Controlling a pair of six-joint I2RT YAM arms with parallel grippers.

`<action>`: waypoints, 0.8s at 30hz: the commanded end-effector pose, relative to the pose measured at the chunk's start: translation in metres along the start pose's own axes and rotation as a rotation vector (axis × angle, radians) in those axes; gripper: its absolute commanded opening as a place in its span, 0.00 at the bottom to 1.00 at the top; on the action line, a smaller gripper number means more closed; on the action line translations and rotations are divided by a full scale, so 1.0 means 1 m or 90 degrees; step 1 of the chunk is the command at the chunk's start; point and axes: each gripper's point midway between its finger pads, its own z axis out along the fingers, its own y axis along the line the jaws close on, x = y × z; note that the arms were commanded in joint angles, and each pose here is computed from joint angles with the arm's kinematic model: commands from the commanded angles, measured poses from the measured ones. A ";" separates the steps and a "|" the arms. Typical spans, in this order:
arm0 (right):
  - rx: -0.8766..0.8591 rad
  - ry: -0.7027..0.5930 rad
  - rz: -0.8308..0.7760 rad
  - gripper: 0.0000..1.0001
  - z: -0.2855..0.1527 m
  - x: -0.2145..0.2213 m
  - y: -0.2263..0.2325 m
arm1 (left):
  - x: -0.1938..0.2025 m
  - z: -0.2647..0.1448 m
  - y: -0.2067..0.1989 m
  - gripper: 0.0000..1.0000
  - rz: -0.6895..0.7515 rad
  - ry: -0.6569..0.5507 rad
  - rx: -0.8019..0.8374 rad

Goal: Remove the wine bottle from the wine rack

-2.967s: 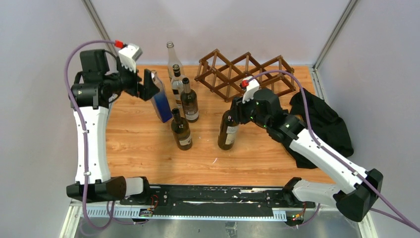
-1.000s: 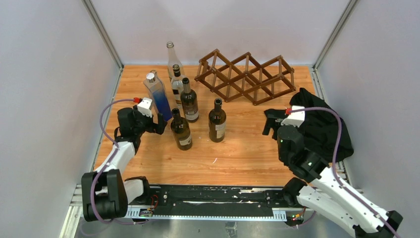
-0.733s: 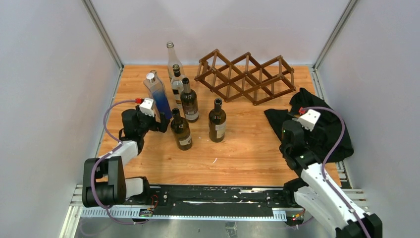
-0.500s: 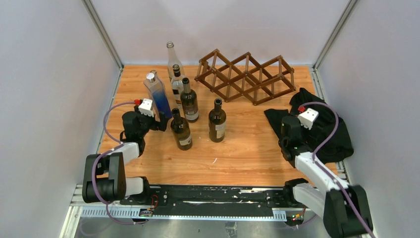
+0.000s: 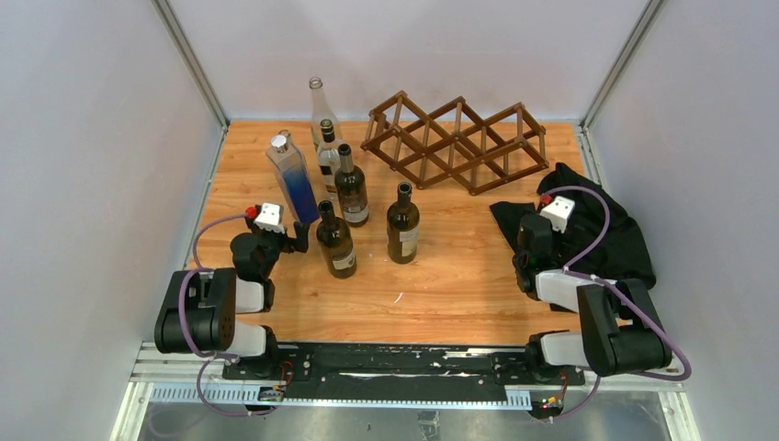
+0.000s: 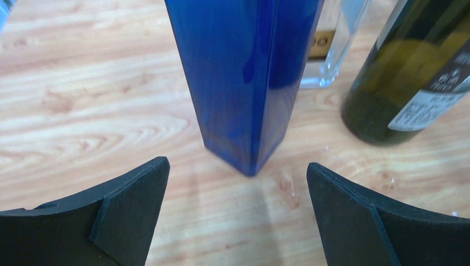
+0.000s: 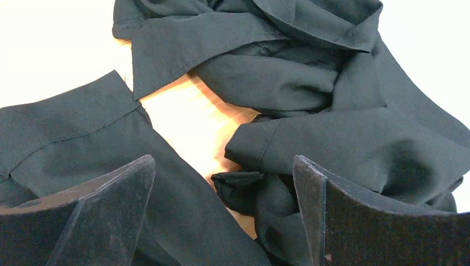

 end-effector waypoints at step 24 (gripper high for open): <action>-0.216 -0.092 -0.039 1.00 0.001 -0.002 0.050 | -0.012 0.012 0.003 1.00 0.021 -0.016 -0.017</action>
